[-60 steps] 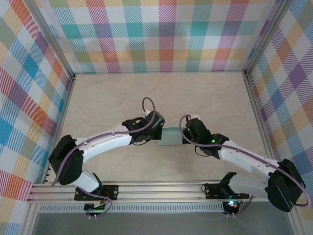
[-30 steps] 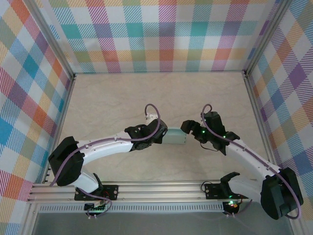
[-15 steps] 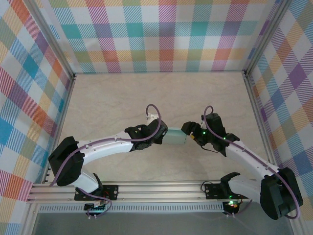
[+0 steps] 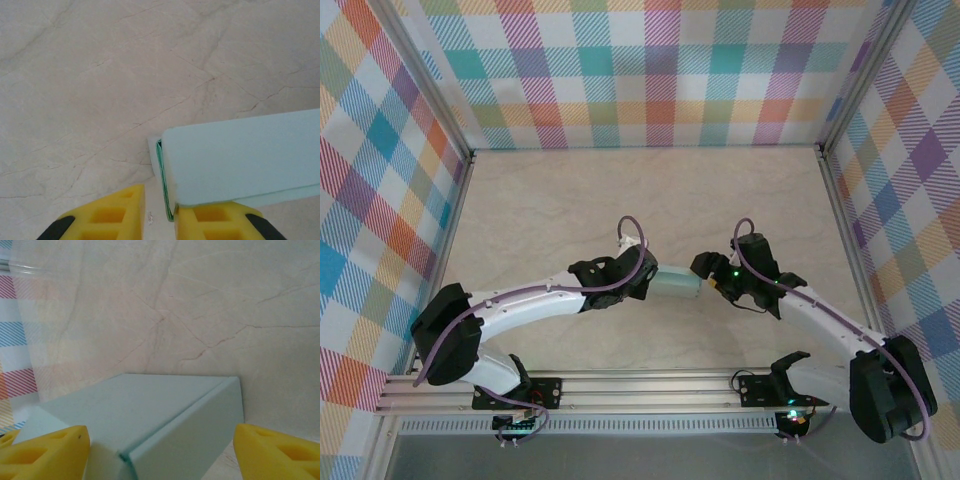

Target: Fold the paper box

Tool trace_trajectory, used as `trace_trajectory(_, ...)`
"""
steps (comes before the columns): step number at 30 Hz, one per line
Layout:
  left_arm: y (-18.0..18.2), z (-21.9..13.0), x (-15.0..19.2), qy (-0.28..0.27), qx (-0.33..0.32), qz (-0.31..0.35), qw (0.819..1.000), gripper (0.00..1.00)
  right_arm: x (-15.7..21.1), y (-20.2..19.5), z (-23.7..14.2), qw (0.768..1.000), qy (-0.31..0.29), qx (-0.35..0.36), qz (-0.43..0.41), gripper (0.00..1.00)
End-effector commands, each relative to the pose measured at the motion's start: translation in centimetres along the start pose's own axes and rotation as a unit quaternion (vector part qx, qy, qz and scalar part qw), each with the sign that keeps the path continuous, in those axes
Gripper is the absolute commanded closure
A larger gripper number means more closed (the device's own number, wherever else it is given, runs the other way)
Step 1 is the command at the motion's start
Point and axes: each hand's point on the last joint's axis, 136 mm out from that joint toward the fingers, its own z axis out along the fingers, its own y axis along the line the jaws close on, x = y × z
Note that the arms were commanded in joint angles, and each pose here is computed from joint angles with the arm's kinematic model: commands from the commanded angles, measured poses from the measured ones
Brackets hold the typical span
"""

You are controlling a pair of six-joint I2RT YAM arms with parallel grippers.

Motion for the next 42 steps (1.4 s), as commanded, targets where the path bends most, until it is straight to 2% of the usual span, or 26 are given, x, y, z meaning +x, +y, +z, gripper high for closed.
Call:
trace_trajectory(1,-0.2,0.0,0.9,0.023,-0.001,0.020,1.000,0.79,0.1,-1.0,0.5,1.000,-0.001,0.011,0.011,0.25)
trace_trajectory(7,-0.6,2.0,2.3,0.057,-0.012,0.028,0.998,0.87,-0.2,-0.5,0.4,1.000,-0.006,0.005,0.001,0.25)
trace_trajectory(13,-0.8,3.0,3.0,0.074,-0.020,0.034,0.997,0.88,-1.1,3.2,-0.4,0.998,-0.010,-0.059,-0.026,0.11)
trace_trajectory(18,-0.8,3.3,3.3,0.079,-0.022,0.036,0.996,0.89,-0.9,4.6,-0.5,0.997,0.010,-0.077,-0.024,0.09)
trace_trajectory(29,-0.7,3.5,3.4,0.084,-0.028,0.039,0.995,0.89,0.8,1.1,0.3,0.999,0.026,-0.040,-0.005,0.13)
trace_trajectory(36,-0.6,3.7,3.5,0.085,-0.030,0.039,0.995,0.89,1.6,-1.1,0.4,0.999,0.026,-0.009,-0.020,0.19)
trace_trajectory(42,-0.7,3.7,3.4,0.083,-0.027,0.038,0.995,0.89,1.5,-2.8,0.5,0.997,-0.010,0.026,-0.073,0.24)
